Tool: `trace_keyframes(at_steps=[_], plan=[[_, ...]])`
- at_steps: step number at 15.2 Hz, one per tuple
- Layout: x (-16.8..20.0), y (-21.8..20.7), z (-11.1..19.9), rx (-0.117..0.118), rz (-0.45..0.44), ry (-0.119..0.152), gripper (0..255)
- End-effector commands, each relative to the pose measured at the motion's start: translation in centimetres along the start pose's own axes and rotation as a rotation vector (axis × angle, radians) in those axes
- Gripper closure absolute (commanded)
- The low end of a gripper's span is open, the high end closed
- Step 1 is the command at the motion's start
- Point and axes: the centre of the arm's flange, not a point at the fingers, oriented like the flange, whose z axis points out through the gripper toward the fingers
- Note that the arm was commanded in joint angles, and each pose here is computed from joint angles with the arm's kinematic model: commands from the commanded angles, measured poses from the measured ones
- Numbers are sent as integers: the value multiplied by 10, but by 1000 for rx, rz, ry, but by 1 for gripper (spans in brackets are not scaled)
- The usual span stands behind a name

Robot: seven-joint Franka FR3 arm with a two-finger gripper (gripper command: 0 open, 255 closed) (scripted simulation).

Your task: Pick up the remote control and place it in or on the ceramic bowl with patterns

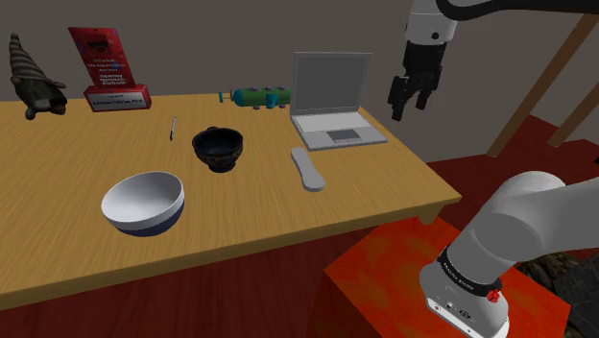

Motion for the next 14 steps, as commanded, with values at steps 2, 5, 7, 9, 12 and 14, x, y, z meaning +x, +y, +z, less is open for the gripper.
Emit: trace_keyframes(at_steps=[2,5,7,9,12,14], plan=[[7,-7,8,6,9,3,0],[30,-26,31,22,37,10,0],[45,-39,46,33,56,15,0],[60,-52,61,44,75,20,0],[84,-71,83,61,103,28,0],[101,-83,97,72,122,33,0]])
